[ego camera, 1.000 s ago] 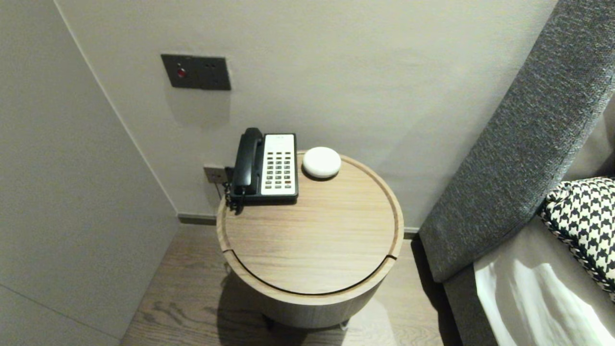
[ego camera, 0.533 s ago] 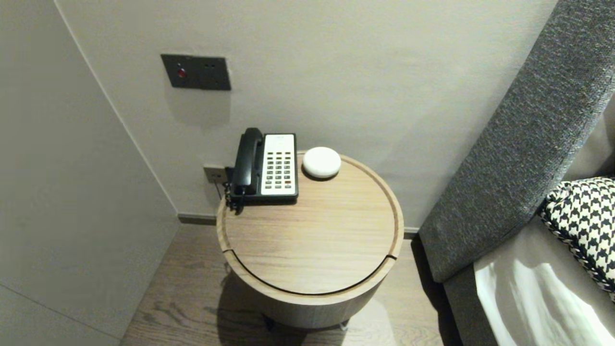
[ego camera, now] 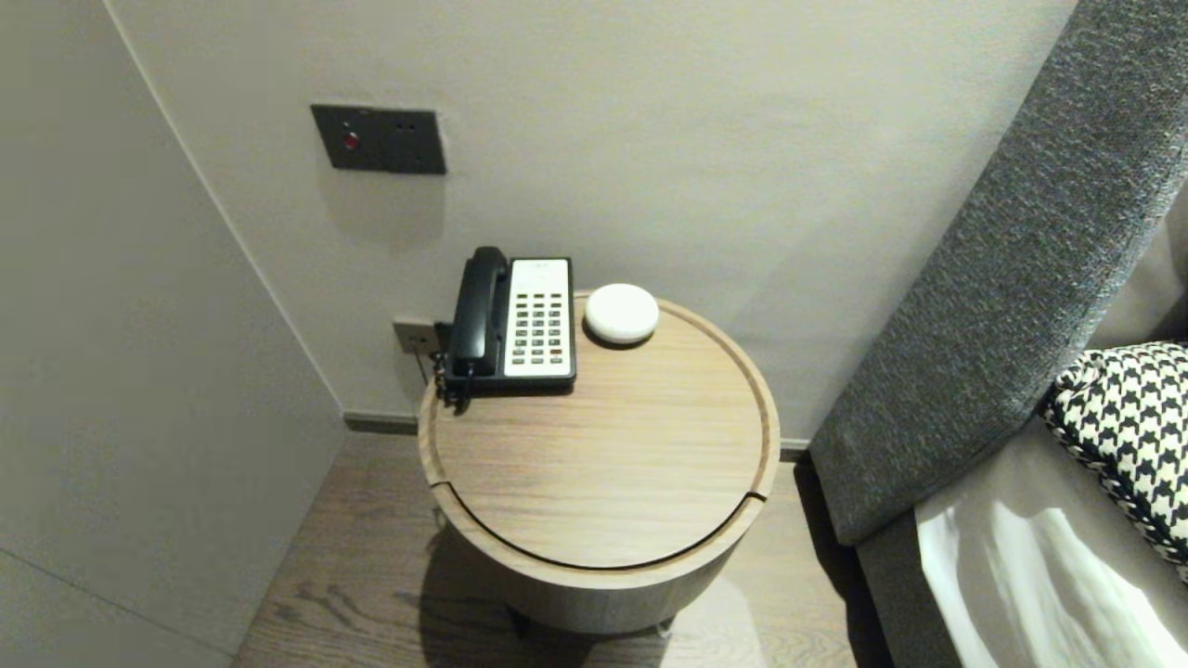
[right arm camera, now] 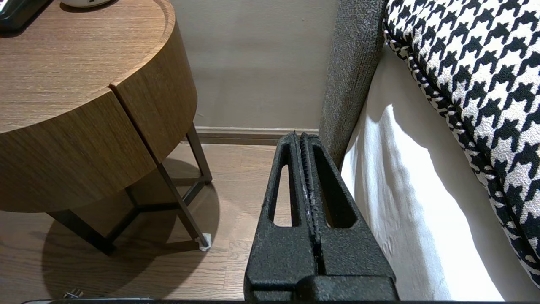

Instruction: Open the nightstand drawer

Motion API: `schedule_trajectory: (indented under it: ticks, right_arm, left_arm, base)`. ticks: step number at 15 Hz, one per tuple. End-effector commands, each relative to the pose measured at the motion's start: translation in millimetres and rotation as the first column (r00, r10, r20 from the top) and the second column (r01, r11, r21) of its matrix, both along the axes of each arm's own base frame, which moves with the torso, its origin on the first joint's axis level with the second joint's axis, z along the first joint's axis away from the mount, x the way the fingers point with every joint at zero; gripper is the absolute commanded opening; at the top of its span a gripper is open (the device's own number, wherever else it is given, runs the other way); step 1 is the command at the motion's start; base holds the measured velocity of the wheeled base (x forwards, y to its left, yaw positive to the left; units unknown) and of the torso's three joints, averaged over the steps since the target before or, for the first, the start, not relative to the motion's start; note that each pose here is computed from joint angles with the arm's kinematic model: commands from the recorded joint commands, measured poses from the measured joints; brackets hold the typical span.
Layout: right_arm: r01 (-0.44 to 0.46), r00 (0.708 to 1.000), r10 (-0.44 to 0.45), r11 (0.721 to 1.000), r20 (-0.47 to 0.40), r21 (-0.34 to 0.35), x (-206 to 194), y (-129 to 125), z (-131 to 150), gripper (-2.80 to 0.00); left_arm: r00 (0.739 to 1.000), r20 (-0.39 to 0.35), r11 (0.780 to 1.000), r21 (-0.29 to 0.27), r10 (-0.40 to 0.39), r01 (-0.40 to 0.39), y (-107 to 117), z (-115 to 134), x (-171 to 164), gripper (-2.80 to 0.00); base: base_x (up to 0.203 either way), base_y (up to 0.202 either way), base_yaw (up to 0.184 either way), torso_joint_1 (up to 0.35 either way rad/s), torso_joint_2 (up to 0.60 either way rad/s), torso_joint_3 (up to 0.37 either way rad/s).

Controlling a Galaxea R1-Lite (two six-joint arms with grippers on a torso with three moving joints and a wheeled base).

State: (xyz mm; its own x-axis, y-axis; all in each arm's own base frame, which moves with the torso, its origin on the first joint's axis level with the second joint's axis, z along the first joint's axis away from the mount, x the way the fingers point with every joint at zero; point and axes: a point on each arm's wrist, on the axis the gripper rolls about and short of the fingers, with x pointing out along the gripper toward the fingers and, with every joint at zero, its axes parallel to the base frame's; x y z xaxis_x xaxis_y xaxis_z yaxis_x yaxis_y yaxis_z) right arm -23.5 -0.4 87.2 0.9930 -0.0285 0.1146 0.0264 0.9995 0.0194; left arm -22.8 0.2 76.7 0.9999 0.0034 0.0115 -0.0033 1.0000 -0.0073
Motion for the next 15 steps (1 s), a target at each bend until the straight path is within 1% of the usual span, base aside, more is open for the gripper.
schedule_trajectory:
  ticks: [1, 15]
  right_arm:
    - [0.001, 0.999, -0.001, 1.000, -0.041, 0.000, 3.4, 0.0, -11.0, -2.80]
    - [0.001, 0.999, -0.001, 1.000, -0.041, 0.000, 3.4, 0.0, -11.1, -2.80]
  left_arm:
    - [1.000, 0.001, 1.000, 0.000, 0.001, -0.001, 0.0, 0.0, 0.0, -2.80]
    - [1.000, 0.000, 1.000, 0.003, 0.009, -0.009, 0.2, -0.1, -0.2, -2.80]
  base:
    - [0.000, 0.000, 0.000, 0.000, 0.00, 0.000]
    - [0.000, 0.000, 0.000, 0.000, 0.00, 0.000]
